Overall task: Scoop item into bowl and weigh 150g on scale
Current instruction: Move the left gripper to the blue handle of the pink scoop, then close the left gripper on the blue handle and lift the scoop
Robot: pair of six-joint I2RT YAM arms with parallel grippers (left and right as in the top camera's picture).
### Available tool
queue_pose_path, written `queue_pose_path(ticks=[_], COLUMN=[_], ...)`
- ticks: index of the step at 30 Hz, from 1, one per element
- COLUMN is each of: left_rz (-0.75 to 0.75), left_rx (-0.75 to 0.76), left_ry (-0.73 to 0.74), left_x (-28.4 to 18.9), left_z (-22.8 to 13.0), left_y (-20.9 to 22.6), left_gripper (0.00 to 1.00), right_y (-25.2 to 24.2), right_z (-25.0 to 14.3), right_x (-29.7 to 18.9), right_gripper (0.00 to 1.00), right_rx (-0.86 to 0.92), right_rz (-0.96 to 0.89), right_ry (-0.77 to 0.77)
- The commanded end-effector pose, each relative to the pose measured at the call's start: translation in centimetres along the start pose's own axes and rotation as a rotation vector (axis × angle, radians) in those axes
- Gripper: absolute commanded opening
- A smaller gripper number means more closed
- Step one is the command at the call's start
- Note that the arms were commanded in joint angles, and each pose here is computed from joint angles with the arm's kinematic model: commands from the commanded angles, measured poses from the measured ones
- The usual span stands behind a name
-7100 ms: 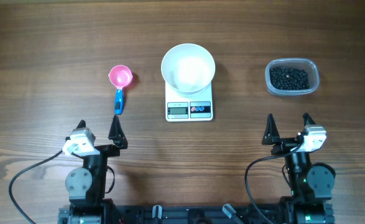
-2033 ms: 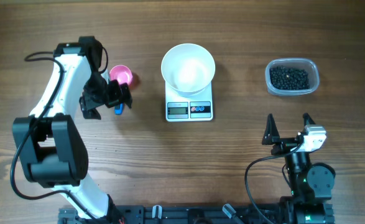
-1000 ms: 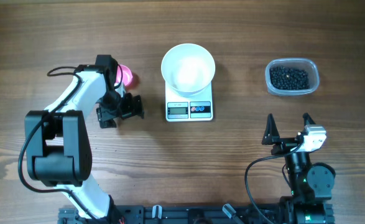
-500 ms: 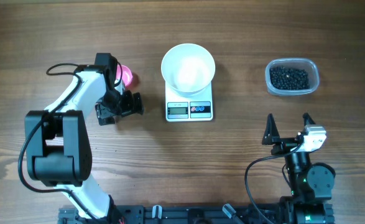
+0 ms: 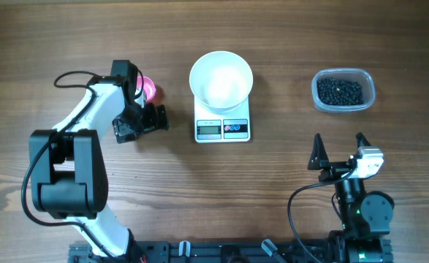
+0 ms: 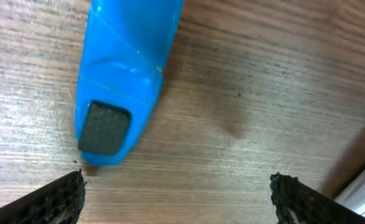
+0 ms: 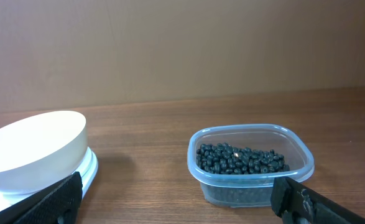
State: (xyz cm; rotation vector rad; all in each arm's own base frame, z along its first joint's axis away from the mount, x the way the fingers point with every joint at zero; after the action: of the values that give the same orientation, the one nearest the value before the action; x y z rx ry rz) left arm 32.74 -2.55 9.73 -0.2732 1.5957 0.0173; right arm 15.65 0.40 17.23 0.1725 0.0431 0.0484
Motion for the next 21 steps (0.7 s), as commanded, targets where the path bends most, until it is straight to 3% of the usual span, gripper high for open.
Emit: queue_pose_path(ticks=[1,15,21], left_rz=[0.009,0.072,0.069], left_rx=[0.009,0.027,0.030], left_ry=[-0.003,-0.177,-0.206], left_x=[0.4,0.1,2.1], left_z=[0.1,2.6,2.0], left_y=[0.1,0.3,0.8], left_gripper=[1.00,0.99,0.96], right_y=[-0.1,-0.1,-0.1], right_z=[0.3,0.3,0.3], right_x=[-0.1,-0.1,-0.1], right_gripper=[1.00,1.00,1.00], right_rx=[0.006,0.006,0.006], right_rz=[-0.012,-0.012,-0.012], right_ry=[-0.013,-0.013,-0.013])
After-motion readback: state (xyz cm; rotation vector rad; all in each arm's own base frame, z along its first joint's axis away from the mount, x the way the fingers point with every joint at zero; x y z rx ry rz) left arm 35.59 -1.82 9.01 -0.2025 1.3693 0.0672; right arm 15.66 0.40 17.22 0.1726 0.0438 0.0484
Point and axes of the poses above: each gripper's point midway between its finger pads, its own x axis out along the fingers, its own y axis along the line the jaws close on, z = x × y, the point moved 9 cm from there along -x, back along the fingers, and after that the axes turned 4 degrees about x, right-handed, at the moved point
